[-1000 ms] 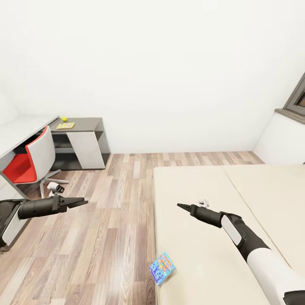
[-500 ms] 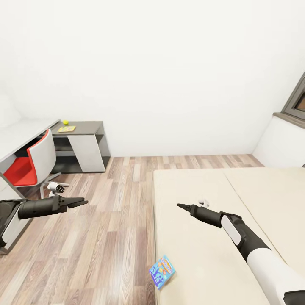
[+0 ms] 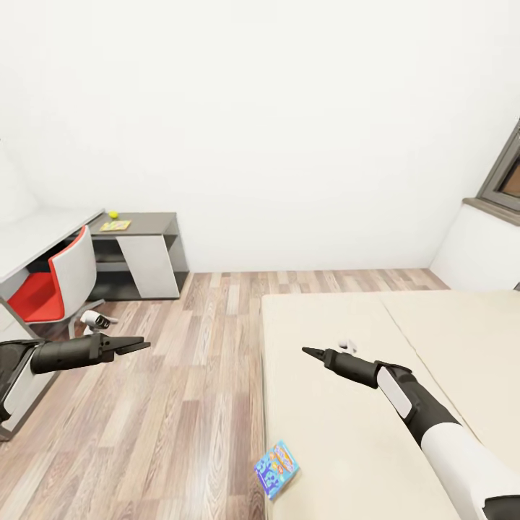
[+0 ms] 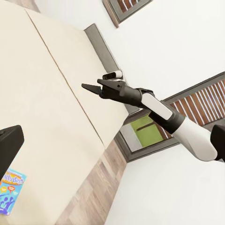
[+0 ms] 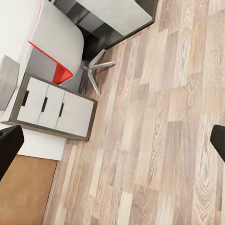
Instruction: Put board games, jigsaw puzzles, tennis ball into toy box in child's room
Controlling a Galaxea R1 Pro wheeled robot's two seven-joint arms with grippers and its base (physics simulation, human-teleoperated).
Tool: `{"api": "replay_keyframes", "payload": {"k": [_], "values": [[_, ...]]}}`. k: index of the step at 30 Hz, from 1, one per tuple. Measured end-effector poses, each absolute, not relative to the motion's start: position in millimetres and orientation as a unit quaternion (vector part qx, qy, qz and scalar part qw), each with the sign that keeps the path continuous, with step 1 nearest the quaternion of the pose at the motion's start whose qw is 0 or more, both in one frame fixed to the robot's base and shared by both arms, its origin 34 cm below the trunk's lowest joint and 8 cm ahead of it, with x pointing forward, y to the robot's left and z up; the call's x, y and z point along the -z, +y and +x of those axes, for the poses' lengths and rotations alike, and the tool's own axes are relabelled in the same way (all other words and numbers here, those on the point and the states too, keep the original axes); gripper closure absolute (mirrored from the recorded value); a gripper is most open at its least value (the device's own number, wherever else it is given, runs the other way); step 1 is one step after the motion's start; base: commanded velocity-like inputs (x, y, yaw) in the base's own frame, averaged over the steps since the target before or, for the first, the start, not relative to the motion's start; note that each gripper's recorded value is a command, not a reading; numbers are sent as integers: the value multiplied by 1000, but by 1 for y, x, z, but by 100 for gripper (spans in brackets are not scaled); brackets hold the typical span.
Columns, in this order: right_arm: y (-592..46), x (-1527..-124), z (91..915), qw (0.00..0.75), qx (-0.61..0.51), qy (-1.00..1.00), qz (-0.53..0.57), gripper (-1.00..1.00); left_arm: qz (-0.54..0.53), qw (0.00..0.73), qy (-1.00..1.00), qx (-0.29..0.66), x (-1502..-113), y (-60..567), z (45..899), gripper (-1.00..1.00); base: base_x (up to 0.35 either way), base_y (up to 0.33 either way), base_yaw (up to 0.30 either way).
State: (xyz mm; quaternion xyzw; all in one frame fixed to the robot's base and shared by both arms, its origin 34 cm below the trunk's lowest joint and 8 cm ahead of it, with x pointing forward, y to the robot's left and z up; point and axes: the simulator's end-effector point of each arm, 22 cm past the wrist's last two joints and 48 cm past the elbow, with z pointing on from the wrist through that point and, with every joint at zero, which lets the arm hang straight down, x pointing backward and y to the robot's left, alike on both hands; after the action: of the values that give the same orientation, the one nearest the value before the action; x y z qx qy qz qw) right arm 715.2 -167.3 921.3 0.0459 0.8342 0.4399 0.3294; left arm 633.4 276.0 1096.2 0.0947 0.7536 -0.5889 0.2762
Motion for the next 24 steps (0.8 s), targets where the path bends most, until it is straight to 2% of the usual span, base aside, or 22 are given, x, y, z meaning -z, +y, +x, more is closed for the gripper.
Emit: {"api": "replay_keyframes", "payload": {"k": [24], "values": [[-168, -945, 718, 346, -440, 828, 37, -100, 106, 291, 748, 587, -1117, 276, 629, -100, 0, 0, 0]]}}
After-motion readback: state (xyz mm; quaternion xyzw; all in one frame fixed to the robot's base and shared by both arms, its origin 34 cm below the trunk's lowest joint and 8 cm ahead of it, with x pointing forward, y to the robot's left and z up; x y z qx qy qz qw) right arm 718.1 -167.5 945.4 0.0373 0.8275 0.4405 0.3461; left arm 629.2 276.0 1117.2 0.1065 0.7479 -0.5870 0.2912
